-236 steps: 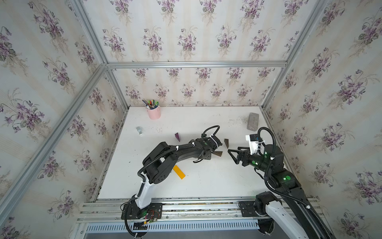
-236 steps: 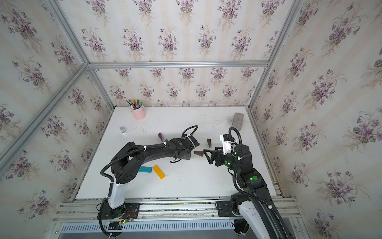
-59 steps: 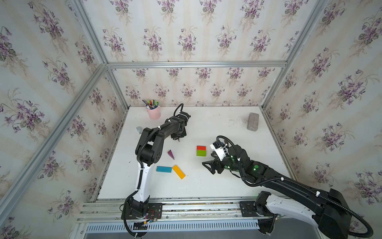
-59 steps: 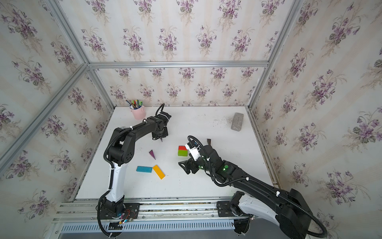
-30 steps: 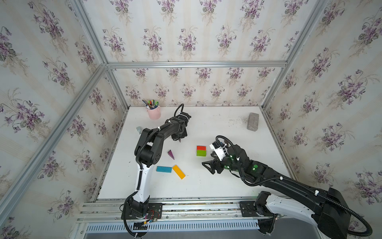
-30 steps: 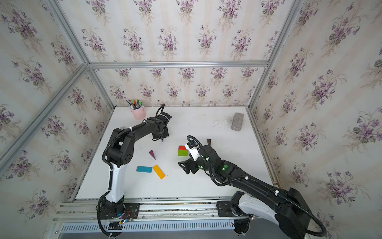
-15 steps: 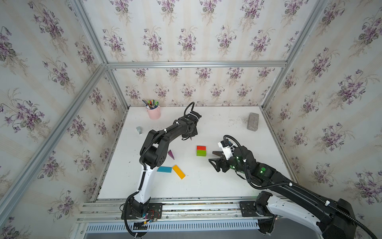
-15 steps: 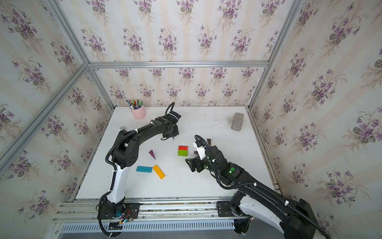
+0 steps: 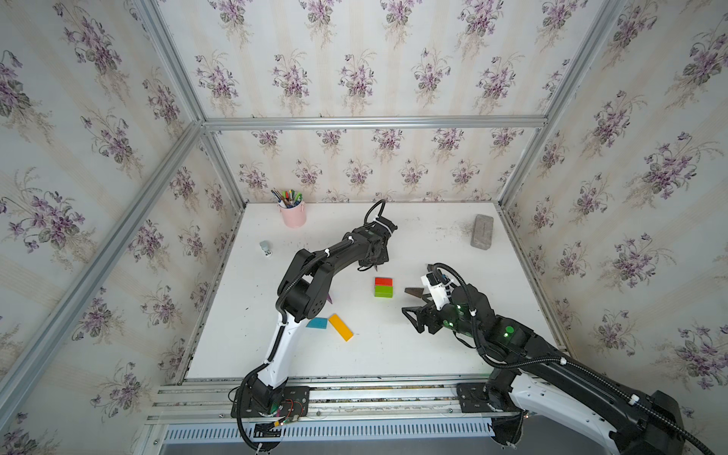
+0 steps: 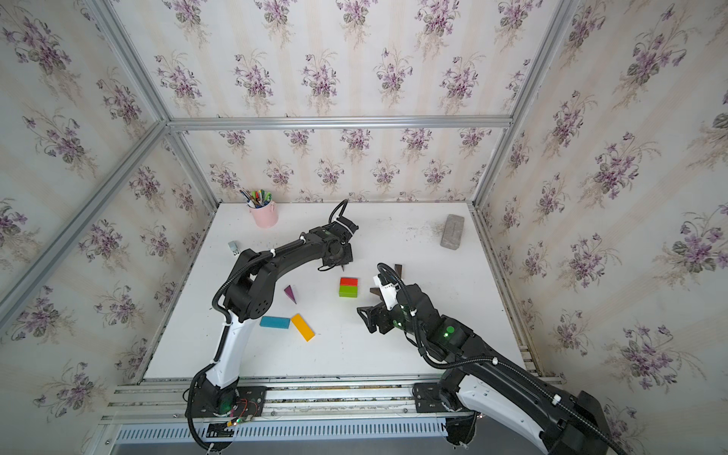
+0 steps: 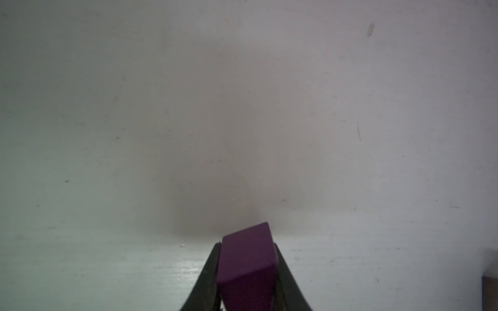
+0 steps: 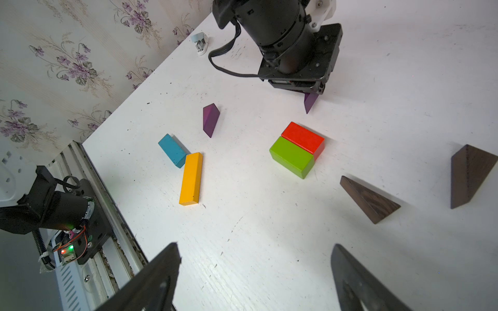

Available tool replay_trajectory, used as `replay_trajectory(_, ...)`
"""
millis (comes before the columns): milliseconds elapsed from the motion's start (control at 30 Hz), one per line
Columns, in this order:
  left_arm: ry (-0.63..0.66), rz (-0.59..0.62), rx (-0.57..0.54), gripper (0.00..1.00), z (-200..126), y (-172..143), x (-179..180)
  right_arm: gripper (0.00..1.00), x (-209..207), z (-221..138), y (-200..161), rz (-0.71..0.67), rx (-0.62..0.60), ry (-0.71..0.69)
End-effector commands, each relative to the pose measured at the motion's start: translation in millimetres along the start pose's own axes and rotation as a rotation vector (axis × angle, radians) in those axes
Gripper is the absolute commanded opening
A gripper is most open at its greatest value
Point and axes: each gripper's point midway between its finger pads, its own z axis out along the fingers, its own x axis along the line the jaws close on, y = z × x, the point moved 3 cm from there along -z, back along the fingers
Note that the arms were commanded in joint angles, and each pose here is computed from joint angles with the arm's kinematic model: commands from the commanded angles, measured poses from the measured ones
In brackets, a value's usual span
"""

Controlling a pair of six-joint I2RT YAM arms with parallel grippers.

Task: Assemble a small pinwheel with building blocks
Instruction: Assemble the building block at the center of the board.

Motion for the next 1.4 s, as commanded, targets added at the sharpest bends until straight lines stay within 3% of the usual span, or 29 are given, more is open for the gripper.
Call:
replay_trajectory(0, 0.034, 0.006, -0.003, 0.16, 2.7, -3.2, 4.1, 0.88, 1.2, -0.2, 1.8, 0.003, -0.008, 0.007)
replay_trajectory(1367, 0.059, 0.039, 0.024, 0.17, 8.9, -13.7, 9.1, 0.88, 2.3, -0.1, 2.3, -0.002, -0.011, 0.014)
